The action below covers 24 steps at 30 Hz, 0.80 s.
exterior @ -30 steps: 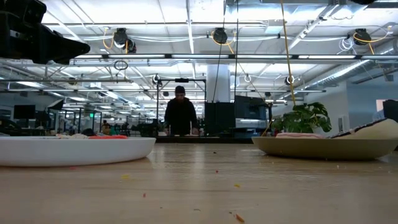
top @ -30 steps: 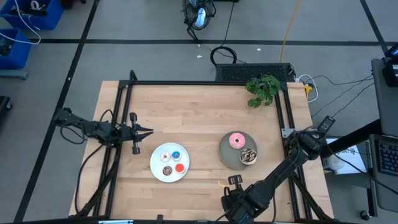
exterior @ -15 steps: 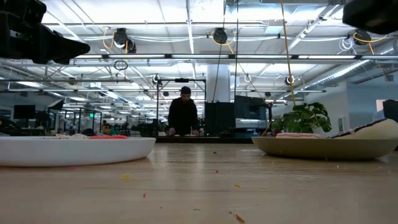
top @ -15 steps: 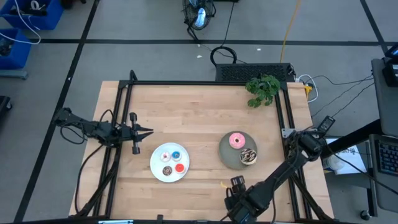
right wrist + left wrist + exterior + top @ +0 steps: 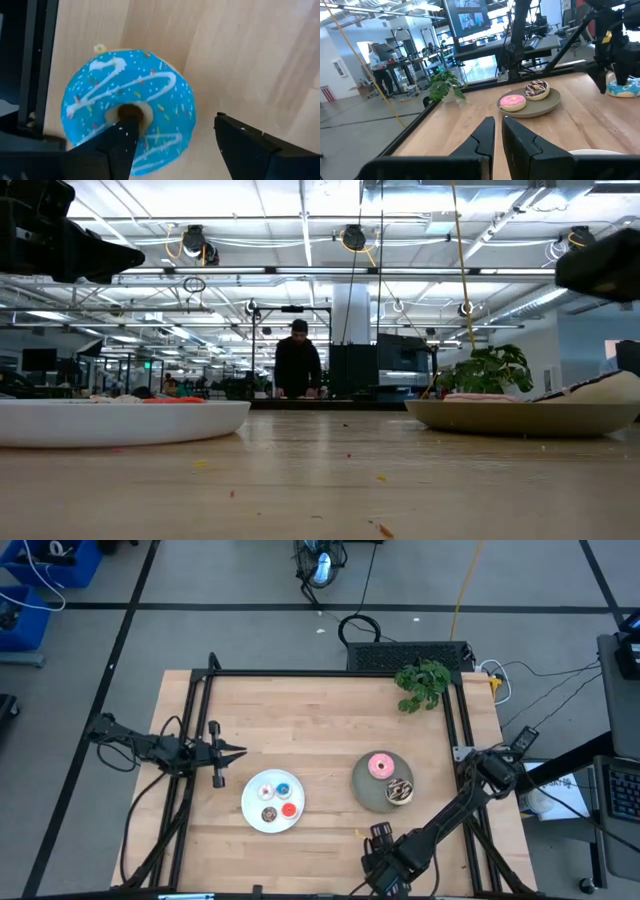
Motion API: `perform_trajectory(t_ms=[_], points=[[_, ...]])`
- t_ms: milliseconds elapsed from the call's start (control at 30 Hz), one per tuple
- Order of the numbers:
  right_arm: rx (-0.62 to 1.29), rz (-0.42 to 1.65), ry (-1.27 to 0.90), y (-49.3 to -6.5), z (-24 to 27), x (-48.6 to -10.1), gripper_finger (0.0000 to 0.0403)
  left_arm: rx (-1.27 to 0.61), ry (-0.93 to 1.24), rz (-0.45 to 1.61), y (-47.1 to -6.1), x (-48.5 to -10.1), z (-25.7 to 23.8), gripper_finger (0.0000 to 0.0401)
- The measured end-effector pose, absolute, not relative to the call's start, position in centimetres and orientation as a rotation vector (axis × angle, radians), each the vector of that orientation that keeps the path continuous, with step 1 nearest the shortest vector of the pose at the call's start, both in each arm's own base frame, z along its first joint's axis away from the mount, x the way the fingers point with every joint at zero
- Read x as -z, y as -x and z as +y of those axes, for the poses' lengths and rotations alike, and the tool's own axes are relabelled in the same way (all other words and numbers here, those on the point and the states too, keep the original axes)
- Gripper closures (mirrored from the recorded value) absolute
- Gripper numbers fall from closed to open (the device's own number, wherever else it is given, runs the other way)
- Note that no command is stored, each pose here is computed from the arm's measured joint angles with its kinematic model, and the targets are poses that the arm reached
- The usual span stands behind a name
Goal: Pick & Place donuts
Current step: Put the large blue donut on the gray plate
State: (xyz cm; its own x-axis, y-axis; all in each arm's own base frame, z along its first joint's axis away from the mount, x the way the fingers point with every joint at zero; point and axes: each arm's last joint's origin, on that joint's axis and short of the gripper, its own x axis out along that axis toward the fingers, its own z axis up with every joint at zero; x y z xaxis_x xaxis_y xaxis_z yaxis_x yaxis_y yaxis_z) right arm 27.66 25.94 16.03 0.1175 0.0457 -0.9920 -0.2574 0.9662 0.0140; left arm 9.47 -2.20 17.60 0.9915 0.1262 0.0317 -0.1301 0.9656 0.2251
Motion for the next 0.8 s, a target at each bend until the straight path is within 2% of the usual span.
perform_trajectory(t_ms=[300, 433, 533, 733, 800], points=[[-0.288, 1.409, 0.123, -28.0, 25.2, -14.2, 0.0189, -0.130, -0.230, -0.017, -9.5, -17.6, -2.2, 0.0359], [-0.287, 1.415, 0.126, -27.7, 25.0, -13.8, 0.0216, -0.130, -0.230, -0.016, -9.5, -17.6, -2.2, 0.0359], [-0.287, 1.416, 0.136, -27.7, 25.0, -13.8, 0.0254, -0.130, -0.227, -0.017, -9.5, -17.6, -2.2, 0.0359], [-0.282, 1.450, 0.134, -28.1, 24.6, -14.1, 0.0364, -0.130, -0.234, -0.016, -9.5, -17.6, -2.2, 0.0359], [-0.294, 1.481, 0.128, -28.3, 24.2, -14.6, 0.0388, -0.130, -0.235, -0.016, -9.5, -17.6, -2.2, 0.0359]])
